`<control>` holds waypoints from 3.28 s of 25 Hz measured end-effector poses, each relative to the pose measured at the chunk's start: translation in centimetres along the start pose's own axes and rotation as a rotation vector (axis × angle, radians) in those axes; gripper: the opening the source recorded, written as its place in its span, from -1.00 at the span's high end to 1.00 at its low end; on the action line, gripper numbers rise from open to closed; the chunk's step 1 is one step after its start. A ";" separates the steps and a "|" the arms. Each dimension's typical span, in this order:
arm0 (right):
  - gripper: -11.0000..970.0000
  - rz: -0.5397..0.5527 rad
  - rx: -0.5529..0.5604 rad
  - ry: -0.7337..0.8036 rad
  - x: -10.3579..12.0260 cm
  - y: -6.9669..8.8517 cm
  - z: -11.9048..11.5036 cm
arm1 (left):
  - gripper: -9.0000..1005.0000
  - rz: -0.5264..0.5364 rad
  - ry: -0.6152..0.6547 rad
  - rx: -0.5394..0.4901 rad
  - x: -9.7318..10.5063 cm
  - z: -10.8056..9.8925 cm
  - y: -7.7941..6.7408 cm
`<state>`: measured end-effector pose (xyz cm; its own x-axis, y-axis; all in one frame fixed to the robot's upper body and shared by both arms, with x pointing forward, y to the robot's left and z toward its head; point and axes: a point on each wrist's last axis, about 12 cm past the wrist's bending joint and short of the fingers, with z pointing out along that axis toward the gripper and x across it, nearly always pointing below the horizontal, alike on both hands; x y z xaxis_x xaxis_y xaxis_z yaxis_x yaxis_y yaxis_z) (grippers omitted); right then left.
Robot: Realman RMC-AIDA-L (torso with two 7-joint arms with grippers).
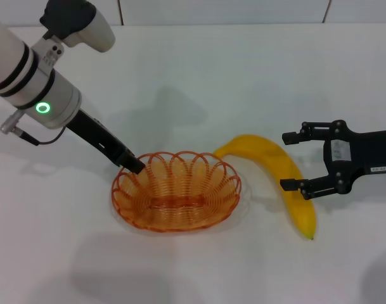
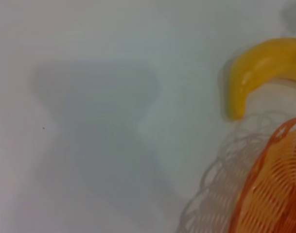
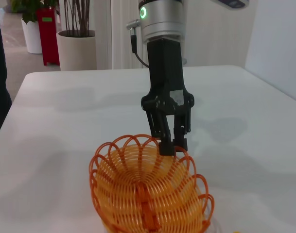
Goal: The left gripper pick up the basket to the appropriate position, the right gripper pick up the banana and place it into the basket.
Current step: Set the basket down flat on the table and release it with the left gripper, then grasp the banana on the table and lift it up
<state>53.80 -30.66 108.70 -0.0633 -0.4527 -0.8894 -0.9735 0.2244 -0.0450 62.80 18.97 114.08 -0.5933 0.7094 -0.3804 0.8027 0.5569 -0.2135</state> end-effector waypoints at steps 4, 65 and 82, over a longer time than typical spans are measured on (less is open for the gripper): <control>-0.60 0.000 0.001 0.000 0.0 0.0 0.0 | 0.35 0.002 -0.003 0.004 0.1 0.1 0.0; -0.55 0.121 0.123 -0.203 0.0 0.8 -5.3 | -0.37 0.147 -0.701 0.015 24.1 -1.5 -2.7; -0.54 0.189 0.161 -0.090 -8.2 -1.0 -9.5 | -0.36 0.158 -0.718 0.033 23.0 -1.0 -2.5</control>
<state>53.18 -35.39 120.40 -0.2142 -0.3124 -0.9255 -0.8979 0.4359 0.0607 47.09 34.39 106.76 -0.2939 0.3160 -0.9021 0.8833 0.4504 -0.1300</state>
